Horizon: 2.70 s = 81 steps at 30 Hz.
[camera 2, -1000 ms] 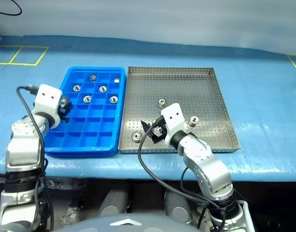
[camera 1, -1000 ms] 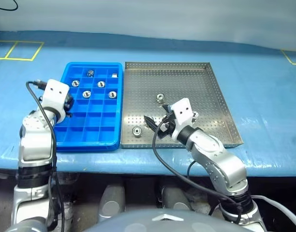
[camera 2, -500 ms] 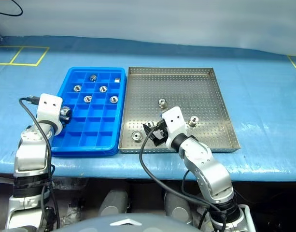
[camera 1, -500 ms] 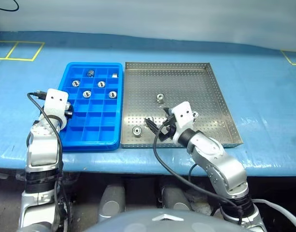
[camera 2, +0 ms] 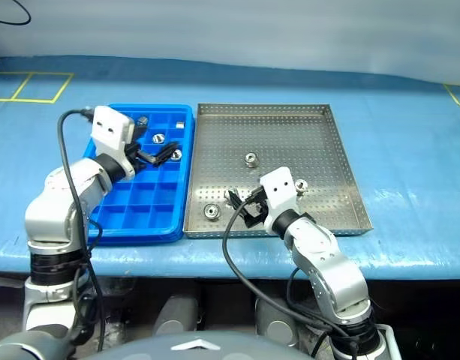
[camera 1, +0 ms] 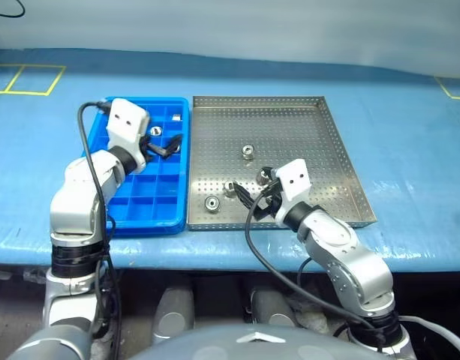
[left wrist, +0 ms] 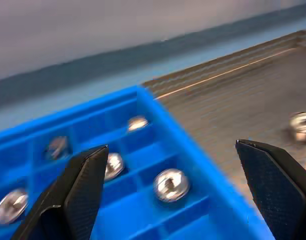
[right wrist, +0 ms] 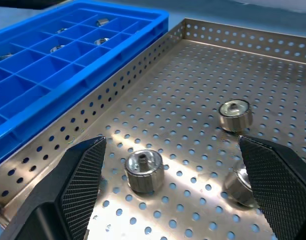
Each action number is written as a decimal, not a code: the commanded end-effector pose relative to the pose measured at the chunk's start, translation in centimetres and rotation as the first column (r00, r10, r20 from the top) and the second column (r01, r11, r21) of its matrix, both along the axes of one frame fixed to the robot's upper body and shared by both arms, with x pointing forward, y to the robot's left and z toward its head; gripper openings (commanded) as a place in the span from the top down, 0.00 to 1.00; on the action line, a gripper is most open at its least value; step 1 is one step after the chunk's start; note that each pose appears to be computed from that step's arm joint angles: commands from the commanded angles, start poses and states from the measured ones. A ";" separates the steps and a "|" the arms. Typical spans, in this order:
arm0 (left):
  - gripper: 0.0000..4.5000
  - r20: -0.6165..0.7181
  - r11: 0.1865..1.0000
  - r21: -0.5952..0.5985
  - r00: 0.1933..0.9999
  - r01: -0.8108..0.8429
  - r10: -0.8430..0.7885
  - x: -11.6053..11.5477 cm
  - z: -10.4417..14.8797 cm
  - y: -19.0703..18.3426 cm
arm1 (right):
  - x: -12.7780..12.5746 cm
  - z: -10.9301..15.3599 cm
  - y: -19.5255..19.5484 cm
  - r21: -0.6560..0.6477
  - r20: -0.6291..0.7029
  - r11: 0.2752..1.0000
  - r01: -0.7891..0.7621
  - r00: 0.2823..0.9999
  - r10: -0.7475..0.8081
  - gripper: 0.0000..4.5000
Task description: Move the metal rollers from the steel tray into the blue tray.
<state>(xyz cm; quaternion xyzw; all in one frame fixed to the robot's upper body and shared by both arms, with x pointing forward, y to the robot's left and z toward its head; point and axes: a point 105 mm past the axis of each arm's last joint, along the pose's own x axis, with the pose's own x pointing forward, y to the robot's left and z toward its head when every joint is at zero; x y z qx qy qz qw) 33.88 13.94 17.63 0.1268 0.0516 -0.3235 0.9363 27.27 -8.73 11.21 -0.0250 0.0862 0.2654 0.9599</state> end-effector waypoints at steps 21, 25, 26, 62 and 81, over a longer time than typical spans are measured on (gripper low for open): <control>0.01 -0.475 0.826 0.141 0.770 0.545 -0.427 0.7 -8.0 -8.0 | -0.2 1.0 -2.2 0.019 0.044 0.992 0.125 0.991 -0.126 0.00; 0.01 -0.478 0.814 0.203 0.781 0.544 -0.402 1.5 -8.6 -8.1 | -0.2 1.1 -2.3 0.023 0.047 0.991 0.133 0.990 -0.134 0.00; 0.01 -0.480 0.814 0.214 0.784 0.541 -0.394 1.7 -8.7 -8.1 | -0.2 1.1 -2.3 0.024 0.048 0.990 0.136 0.989 -0.137 0.00; 0.62 0.079 0.727 0.029 0.727 -0.686 0.682 -0.2 -1.1 10.2 | 0.3 0.9 0.9 0.026 0.031 0.999 -0.027 0.999 0.026 0.00; 0.45 -0.168 0.644 0.174 0.621 -0.745 0.765 -5.0 -7.5 9.9 | -0.1 0.6 1.3 0.024 0.008 0.998 -0.064 0.998 0.064 0.00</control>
